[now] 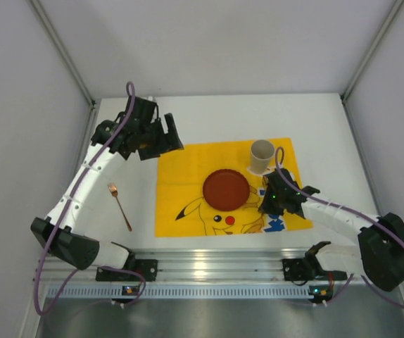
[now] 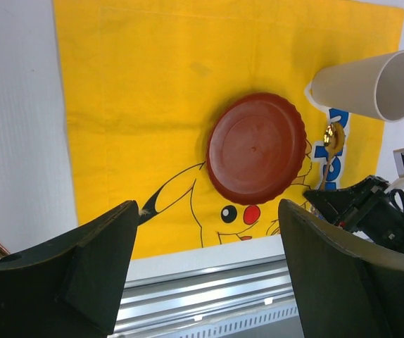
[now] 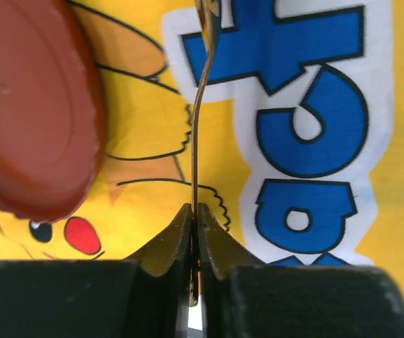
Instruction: Set the dinner table for one person
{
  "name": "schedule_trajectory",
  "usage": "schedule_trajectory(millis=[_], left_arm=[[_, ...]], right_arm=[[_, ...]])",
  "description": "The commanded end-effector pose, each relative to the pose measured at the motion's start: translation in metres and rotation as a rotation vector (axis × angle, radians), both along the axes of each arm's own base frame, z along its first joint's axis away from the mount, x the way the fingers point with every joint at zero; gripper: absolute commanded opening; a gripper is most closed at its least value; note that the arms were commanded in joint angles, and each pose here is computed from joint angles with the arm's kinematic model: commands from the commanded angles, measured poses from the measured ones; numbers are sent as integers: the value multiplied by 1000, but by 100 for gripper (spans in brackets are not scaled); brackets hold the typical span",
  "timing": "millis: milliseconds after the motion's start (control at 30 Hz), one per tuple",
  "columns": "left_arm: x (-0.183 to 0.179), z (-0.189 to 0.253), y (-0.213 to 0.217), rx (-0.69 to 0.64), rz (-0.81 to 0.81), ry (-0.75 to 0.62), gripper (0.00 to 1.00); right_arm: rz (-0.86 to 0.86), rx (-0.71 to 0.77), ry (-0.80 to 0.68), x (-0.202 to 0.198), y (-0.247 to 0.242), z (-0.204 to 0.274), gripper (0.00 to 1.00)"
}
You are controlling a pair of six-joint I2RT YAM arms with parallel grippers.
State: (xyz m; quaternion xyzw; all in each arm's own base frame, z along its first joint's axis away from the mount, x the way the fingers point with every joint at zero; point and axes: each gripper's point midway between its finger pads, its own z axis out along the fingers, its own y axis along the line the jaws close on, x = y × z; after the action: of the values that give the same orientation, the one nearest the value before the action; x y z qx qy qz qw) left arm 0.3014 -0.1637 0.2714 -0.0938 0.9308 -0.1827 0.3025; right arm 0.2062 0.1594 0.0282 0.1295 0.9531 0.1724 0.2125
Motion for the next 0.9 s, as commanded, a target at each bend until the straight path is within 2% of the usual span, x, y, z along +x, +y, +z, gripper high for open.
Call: schedule_trajectory(millis=[0, 67, 100, 167, 467, 600, 767, 867], left_arm=[[-7, 5, 10, 23, -6, -11, 86], [-5, 5, 10, 24, -5, -13, 85], [-5, 5, 10, 22, -3, -15, 85], [-5, 3, 11, 23, -3, -14, 85], [-5, -15, 17, 20, 13, -8, 85], [2, -29, 56, 127, 61, -14, 87], [-6, -88, 132, 220, 198, 97, 88], [-10, -111, 154, 316, 233, 122, 89]], right_arm=[[-56, -79, -7, 10, -14, -5, 13], [-67, -104, 10, 7, -20, -8, 20], [-70, -110, 8, 6, -21, -7, 28], [-80, -131, 4, 5, -27, -4, 33], [-95, -264, 10, -6, -56, 18, 34], [-98, -257, -26, -7, -60, 50, 42], [-73, -202, -78, -11, -56, 95, 55], [-65, -182, -106, -12, -56, 122, 62]])
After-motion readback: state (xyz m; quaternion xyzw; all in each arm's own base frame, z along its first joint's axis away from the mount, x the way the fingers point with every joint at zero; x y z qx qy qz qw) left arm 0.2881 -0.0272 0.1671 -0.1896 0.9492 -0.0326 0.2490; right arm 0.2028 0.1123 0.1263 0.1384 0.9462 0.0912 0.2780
